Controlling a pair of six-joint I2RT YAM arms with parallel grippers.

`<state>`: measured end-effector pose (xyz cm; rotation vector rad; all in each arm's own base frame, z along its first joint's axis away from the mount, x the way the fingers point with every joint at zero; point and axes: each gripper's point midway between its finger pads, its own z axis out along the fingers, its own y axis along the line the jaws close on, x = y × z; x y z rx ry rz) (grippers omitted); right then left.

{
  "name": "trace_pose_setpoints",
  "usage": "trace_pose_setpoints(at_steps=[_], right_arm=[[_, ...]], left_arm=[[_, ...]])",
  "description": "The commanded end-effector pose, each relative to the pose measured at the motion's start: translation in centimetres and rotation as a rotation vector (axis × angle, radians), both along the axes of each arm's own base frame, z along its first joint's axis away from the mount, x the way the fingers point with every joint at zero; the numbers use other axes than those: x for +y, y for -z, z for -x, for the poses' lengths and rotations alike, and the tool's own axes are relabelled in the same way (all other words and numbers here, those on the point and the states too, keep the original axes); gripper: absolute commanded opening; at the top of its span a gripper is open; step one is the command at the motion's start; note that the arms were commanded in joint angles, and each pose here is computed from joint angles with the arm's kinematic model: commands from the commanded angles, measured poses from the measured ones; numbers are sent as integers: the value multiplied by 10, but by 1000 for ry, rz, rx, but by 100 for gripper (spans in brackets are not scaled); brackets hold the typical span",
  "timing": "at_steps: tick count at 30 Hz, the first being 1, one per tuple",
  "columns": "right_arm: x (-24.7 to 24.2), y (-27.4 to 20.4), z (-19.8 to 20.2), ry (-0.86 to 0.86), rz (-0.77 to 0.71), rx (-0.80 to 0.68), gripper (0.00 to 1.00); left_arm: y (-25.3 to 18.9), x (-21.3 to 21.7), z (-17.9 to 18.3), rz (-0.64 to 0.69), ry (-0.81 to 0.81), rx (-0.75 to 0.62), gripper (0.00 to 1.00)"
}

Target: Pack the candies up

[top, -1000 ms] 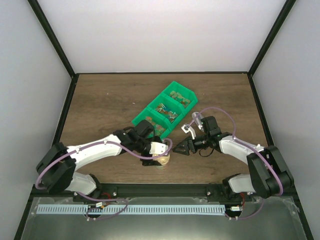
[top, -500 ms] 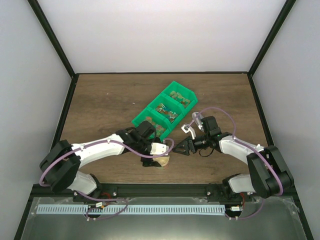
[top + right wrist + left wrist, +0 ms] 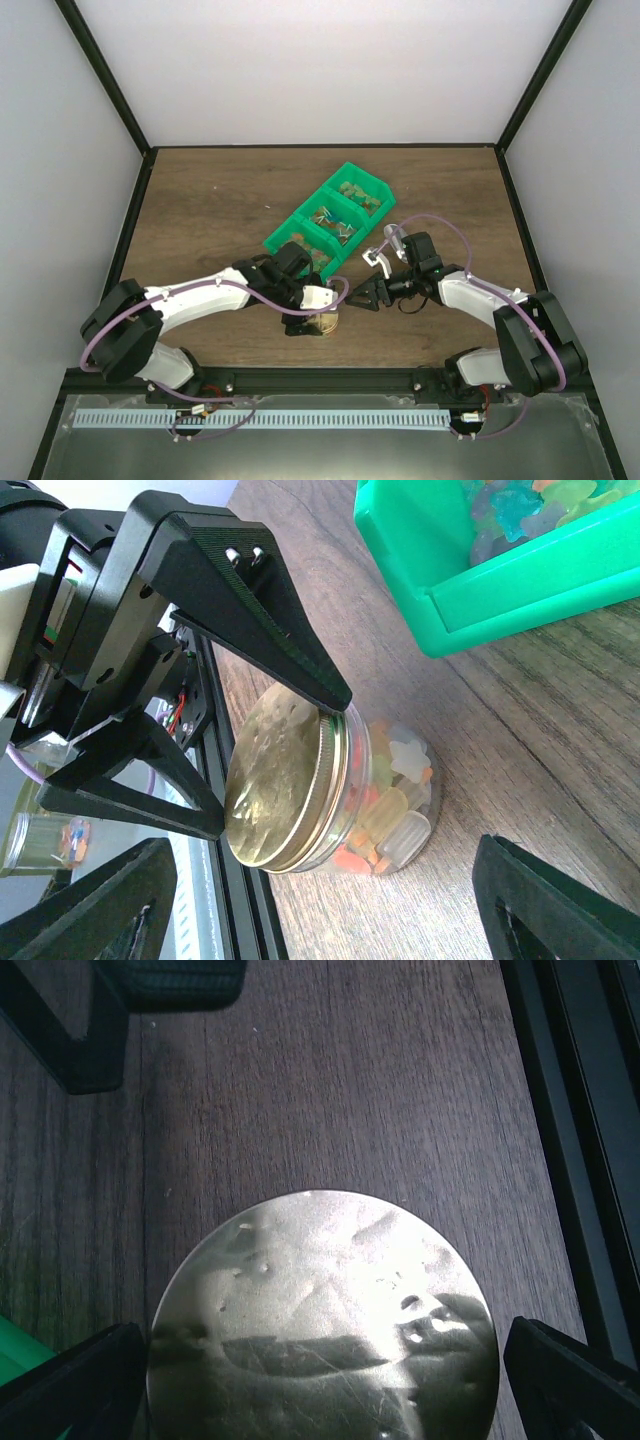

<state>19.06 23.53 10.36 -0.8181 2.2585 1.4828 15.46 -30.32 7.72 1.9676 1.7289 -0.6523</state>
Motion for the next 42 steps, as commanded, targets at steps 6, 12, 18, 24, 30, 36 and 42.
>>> trace_pose_setpoints(at_steps=[6,12,18,24,30,36,42], right_arm=[[3,-12,-6,-13,-27,-30,84],[2,-11,-9,-2,-11,-45,83],[-1,-7,-19,34,22,-47,83],[-3,-7,-22,43,19,-37,83],[-6,-11,-26,54,17,-56,82],[-8,-19,-31,56,12,-110,82],[-13,-50,-49,119,12,-373,89]], left_arm=[[-29,-5,2,61,13,-24,100],[-59,4,10,105,70,-62,85],[-47,-7,11,90,84,15,53],[-29,-22,-3,66,37,52,37],[17,-3,2,-62,28,86,33],[33,14,6,-133,52,66,31],[-9,-2,-13,-17,-9,1,46]])
